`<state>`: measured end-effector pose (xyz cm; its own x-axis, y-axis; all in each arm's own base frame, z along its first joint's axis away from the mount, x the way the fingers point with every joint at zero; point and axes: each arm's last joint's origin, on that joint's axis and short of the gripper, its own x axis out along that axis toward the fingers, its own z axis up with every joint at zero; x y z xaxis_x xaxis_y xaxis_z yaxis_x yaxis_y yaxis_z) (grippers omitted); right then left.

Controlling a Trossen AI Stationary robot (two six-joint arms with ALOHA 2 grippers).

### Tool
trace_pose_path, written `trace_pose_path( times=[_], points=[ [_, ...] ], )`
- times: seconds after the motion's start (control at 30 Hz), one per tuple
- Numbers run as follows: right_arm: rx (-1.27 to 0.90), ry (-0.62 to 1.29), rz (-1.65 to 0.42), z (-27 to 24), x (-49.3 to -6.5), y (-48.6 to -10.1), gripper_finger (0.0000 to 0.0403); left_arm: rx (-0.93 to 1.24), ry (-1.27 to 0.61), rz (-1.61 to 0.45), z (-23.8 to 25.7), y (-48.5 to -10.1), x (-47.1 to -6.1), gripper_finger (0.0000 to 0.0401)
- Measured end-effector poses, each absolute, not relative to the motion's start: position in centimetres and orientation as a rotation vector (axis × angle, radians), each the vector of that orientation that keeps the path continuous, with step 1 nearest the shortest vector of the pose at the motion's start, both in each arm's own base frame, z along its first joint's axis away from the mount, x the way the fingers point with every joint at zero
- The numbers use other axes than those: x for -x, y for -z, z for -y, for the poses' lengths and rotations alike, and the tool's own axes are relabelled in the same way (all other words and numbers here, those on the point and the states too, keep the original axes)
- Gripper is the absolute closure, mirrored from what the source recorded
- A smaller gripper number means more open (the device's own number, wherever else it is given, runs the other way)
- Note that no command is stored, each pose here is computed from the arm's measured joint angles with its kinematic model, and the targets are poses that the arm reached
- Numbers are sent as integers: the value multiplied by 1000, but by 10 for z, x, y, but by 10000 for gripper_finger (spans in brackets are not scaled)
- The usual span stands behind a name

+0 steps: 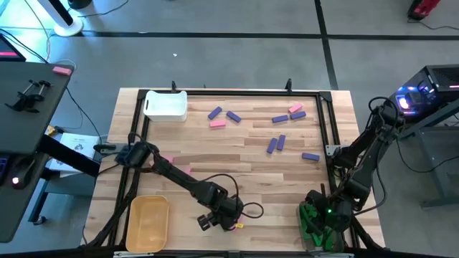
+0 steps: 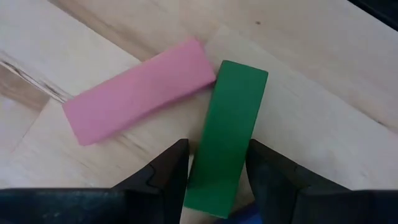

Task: Sort blocks
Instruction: Put the green wooden block into the black bin

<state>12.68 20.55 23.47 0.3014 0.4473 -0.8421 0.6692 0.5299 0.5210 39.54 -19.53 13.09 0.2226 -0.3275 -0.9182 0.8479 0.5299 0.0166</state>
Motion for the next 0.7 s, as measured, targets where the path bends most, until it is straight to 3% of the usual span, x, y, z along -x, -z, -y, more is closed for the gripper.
trace_pose_path(
  times=[0.23,0.37,0.47,0.6,0.7],
  points=[
    [-1099,204,-1328,-206,-127,-235,191,-568,867,-1072,196,-126,-396,262],
    [-1118,151,-1314,-209,-129,-237,191,-470,786,-1101,192,-138,-395,307],
    [-1142,71,-1286,-213,-132,-242,191,-390,743,-1113,179,-163,-391,346],
    [-1237,9,-1126,-215,-140,-254,191,-373,632,-1095,157,-205,-385,347],
    [-1349,80,-916,-208,-157,-259,191,-429,480,-984,142,-239,-383,347]
  ],
)
